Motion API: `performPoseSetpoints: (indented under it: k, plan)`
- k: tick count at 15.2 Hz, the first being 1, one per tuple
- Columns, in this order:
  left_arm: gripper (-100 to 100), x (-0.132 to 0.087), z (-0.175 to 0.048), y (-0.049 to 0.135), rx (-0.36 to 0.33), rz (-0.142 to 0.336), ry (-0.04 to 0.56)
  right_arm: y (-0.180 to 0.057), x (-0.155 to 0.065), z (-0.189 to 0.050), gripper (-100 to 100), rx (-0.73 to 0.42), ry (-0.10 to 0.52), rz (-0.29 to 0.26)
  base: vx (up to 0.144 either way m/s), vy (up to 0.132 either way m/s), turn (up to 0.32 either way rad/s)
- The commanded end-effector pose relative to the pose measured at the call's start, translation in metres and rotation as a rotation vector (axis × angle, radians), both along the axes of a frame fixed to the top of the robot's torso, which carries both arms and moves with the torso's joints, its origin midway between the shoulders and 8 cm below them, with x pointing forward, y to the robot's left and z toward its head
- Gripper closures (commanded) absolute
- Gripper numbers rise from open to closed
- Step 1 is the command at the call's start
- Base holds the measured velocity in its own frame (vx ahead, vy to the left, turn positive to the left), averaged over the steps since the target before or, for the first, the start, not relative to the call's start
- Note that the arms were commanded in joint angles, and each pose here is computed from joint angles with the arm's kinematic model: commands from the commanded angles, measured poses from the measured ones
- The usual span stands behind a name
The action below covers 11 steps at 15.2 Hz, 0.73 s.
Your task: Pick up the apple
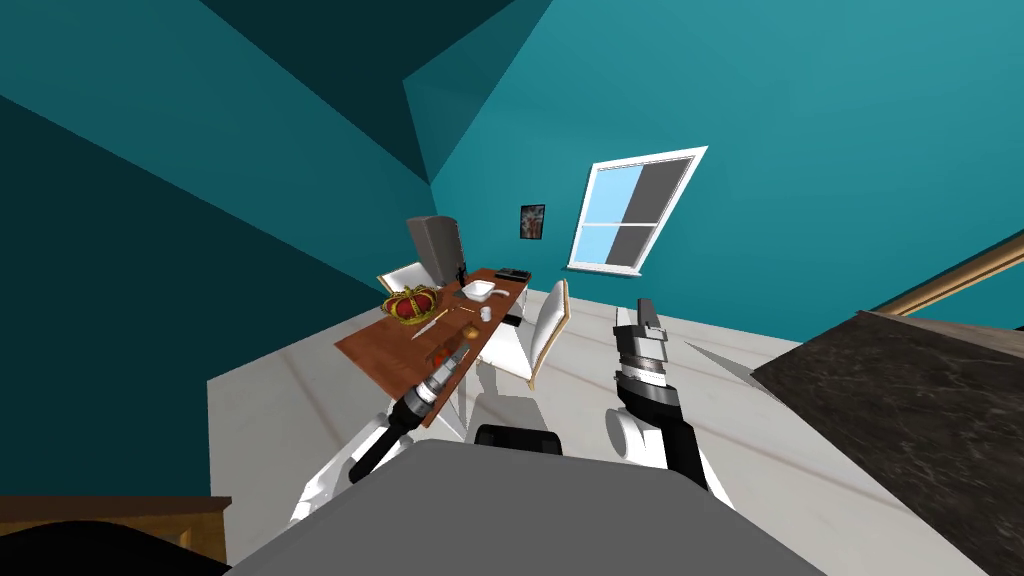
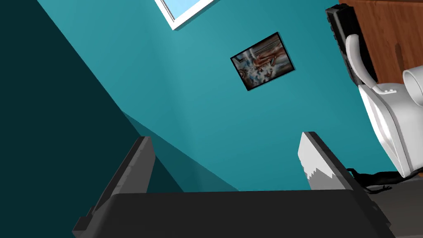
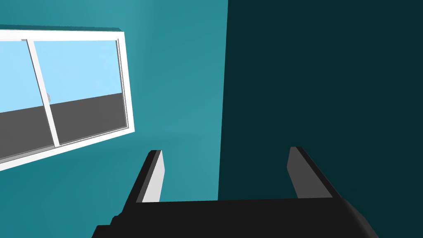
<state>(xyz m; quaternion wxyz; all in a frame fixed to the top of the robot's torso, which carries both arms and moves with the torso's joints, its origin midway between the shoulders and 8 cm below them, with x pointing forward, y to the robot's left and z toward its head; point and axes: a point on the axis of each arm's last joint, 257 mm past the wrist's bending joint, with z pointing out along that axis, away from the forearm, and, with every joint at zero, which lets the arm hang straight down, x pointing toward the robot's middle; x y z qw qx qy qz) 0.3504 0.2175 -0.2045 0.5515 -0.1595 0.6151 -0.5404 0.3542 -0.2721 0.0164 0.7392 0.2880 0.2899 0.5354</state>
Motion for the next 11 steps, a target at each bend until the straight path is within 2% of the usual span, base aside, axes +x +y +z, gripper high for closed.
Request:
performPoseSetpoints:
  k: [1, 2, 3, 4, 5, 7, 8, 10, 11]
  plan:
    - [-100, -0.01, -0.028, 0.002, 0.058, -0.044, 0.057, 0.0, 0.0, 0.0, 0, 0.0, 0.0, 0.0, 0.054, -0.049, -0.115]
    - [-100, -0.01, -0.037, 0.007, 0.064, -0.035, 0.077, 0.0, 0.0, 0.0, 0, 0.0, 0.0, 0.0, 0.061, -0.057, -0.091]
    - [-100, -0.019, -0.055, 0.009, 0.102, -0.067, 0.116, 0.0, 0.0, 0.0, 0, 0.0, 0.0, 0.0, 0.072, -0.06, -0.105]
    - [-100, -0.021, -0.064, 0.015, 0.113, -0.061, 0.137, 0.0, 0.0, 0.0, 0, 0.0, 0.0, 0.0, 0.072, -0.057, -0.081]
    - [-100, -0.03, -0.079, 0.018, 0.15, -0.094, 0.174, 0.0, 0.0, 0.0, 0, 0.0, 0.0, 0.0, 0.078, -0.062, -0.096]
    - [-100, -0.033, -0.09, 0.026, 0.162, -0.085, 0.198, 0.0, 0.0, 0.0, 0, 0.0, 0.0, 0.0, 0.073, -0.045, -0.052]
    - [-100, -0.044, -0.105, 0.031, 0.204, -0.121, 0.237, 0.0, 0.0, 0.0, 0, 0.0, 0.0, 0.0, 0.063, -0.034, -0.077]
    - [-100, -0.046, -0.115, 0.038, 0.211, -0.11, 0.26, 0.0, 0.0, 0.0, 0, 0.0, 0.0, 0.0, 0.051, -0.034, -0.057]
    - [-100, -0.059, -0.13, 0.046, 0.256, -0.144, 0.304, 0.0, 0.0, 0.0, 0, 0.0, 0.0, 0.0, 0.049, -0.04, -0.083]
